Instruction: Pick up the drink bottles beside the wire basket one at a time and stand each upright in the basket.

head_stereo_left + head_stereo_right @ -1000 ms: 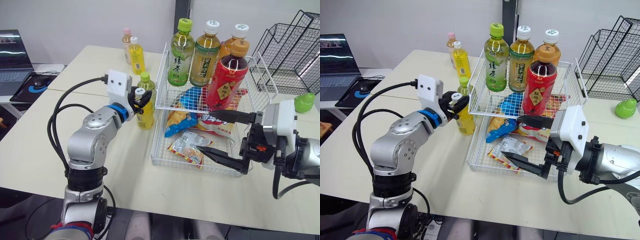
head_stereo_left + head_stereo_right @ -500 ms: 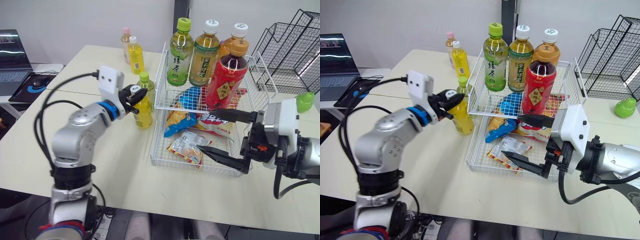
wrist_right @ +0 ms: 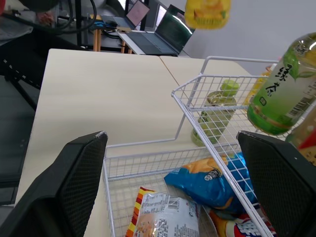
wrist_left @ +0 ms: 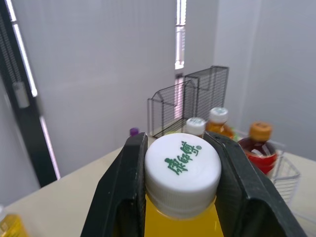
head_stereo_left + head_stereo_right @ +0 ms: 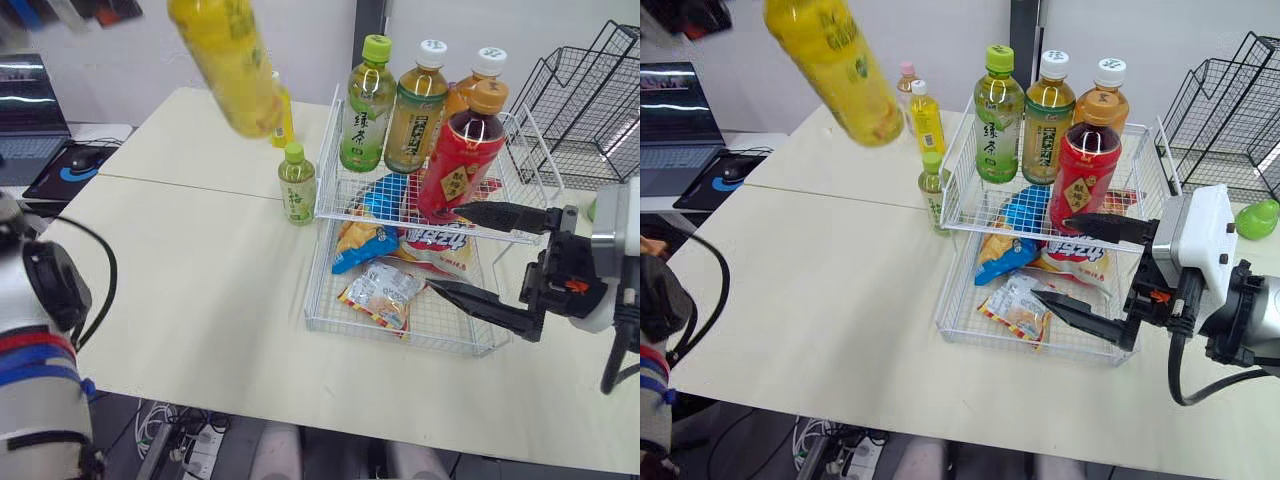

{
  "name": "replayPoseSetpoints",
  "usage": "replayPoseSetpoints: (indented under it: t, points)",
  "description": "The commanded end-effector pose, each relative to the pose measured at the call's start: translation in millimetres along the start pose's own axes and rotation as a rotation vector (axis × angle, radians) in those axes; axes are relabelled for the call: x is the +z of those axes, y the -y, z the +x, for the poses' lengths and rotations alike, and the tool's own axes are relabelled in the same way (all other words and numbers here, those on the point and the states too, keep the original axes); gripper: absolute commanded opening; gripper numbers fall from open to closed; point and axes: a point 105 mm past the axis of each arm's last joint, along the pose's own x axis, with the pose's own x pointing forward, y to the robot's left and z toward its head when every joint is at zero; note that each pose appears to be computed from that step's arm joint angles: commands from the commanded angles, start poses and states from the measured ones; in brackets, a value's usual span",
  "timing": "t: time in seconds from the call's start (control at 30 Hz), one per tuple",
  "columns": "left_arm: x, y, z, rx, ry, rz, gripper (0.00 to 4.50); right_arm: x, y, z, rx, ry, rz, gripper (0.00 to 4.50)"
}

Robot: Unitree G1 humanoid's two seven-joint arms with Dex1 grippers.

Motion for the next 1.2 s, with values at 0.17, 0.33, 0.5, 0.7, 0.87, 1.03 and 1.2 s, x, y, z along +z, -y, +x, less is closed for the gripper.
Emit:
replayPoseSetpoints:
  t: [0.17,0.33,0.5,0.7,0.87,1.03,1.2]
  points:
    - [7.0,44.5,53.4,-0.351,-0.006,-0.032,1.36,8.4,7.1,-10.5,-0.059,0.009,-0.035,4.50]
    - [-30.0,51.1,91.6,-0.400,-0.063,0.020,1.36,7.9,8.9,-14.5,-0.089,-0.007,-0.046,4.50]
    - [-58.4,43.6,113.5,-0.401,-0.066,0.039,1.36,9.9,11.7,-19.5,-0.132,-0.013,-0.055,4.50]
    - [-87.8,42.2,124.4,-0.405,-0.089,0.028,1.36,10.8,14.1,-20.9,-0.168,-0.012,-0.061,4.50]
    - [-95.7,41.8,128.8,-0.407,-0.086,0.006,1.36,10.4,15.0,-20.2,-0.180,-0.016,-0.063,4.50]
    - [-107.8,41.7,131.0,-0.418,-0.108,-0.011,1.36,10.5,16.3,-19.9,-0.184,-0.021,-0.066,4.50]
    - [-111.3,40.4,135.0,-0.408,-0.113,-0.003,1.36,10.6,17.5,-19.9,-0.187,-0.024,-0.066,4.50]
